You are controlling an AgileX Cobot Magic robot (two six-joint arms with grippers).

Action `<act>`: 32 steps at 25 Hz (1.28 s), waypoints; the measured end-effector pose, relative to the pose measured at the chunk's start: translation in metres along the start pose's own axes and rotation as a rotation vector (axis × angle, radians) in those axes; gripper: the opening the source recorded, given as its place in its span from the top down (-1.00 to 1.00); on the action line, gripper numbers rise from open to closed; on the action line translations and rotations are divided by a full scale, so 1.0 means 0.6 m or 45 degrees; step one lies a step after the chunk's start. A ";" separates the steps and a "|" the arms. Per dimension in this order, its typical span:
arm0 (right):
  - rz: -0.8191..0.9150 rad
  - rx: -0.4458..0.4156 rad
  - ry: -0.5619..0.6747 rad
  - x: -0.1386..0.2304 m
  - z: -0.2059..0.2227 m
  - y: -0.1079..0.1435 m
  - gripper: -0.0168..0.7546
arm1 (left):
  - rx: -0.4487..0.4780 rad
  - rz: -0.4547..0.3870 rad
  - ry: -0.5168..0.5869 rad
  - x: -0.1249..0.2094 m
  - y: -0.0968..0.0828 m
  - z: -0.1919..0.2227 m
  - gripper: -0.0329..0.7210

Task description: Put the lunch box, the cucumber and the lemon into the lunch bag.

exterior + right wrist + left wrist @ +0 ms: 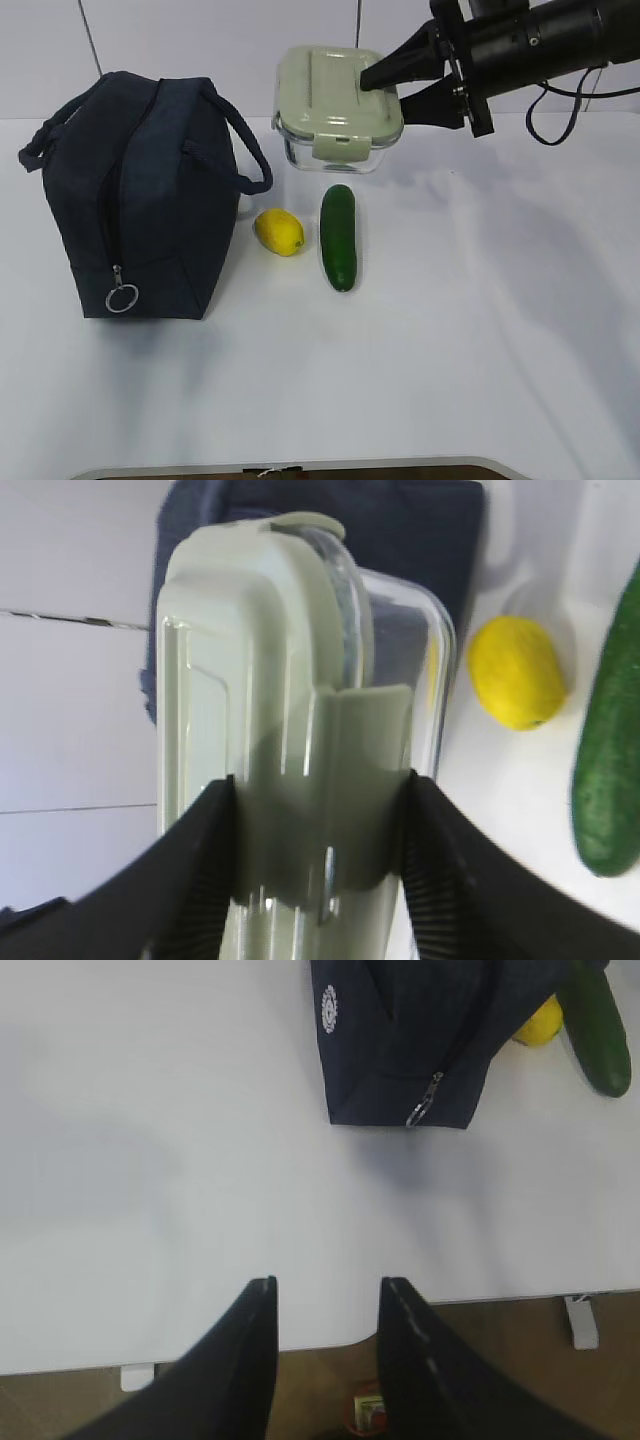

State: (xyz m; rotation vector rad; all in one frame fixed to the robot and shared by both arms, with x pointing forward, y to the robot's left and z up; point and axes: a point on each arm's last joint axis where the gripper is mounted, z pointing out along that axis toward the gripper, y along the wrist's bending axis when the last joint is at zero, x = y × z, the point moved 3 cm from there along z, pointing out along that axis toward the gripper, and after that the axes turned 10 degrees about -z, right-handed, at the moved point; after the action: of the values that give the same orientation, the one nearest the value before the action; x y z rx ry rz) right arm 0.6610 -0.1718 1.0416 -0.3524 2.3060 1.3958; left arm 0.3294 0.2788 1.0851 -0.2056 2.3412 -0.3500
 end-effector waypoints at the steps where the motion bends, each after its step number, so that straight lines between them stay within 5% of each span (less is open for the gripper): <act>1: 0.013 -0.021 -0.018 -0.003 0.000 0.003 0.00 | 0.006 -0.020 0.033 -0.013 -0.002 0.010 0.27; 7: 0.058 -0.102 -0.093 -0.015 -0.001 0.016 0.00 | 0.066 -0.130 0.194 -0.075 -0.015 0.069 0.27; 16: 0.047 -0.135 -0.076 -0.011 0.018 0.032 0.00 | 0.127 -0.120 0.238 -0.159 -0.023 0.148 0.27; 20: 0.021 -0.204 -0.068 -0.006 0.042 0.058 0.00 | 0.165 -0.126 0.245 -0.188 -0.026 0.185 0.12; 32: -0.037 -0.304 -0.060 0.002 0.075 0.096 0.00 | 0.377 -0.156 0.368 -0.215 -0.040 0.293 0.02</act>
State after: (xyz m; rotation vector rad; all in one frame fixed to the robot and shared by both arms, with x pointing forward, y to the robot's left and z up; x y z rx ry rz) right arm 0.6456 -0.1049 1.0676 -0.4179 2.0923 1.6507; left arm 0.5459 0.2548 1.0575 -0.1629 2.5257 -0.8274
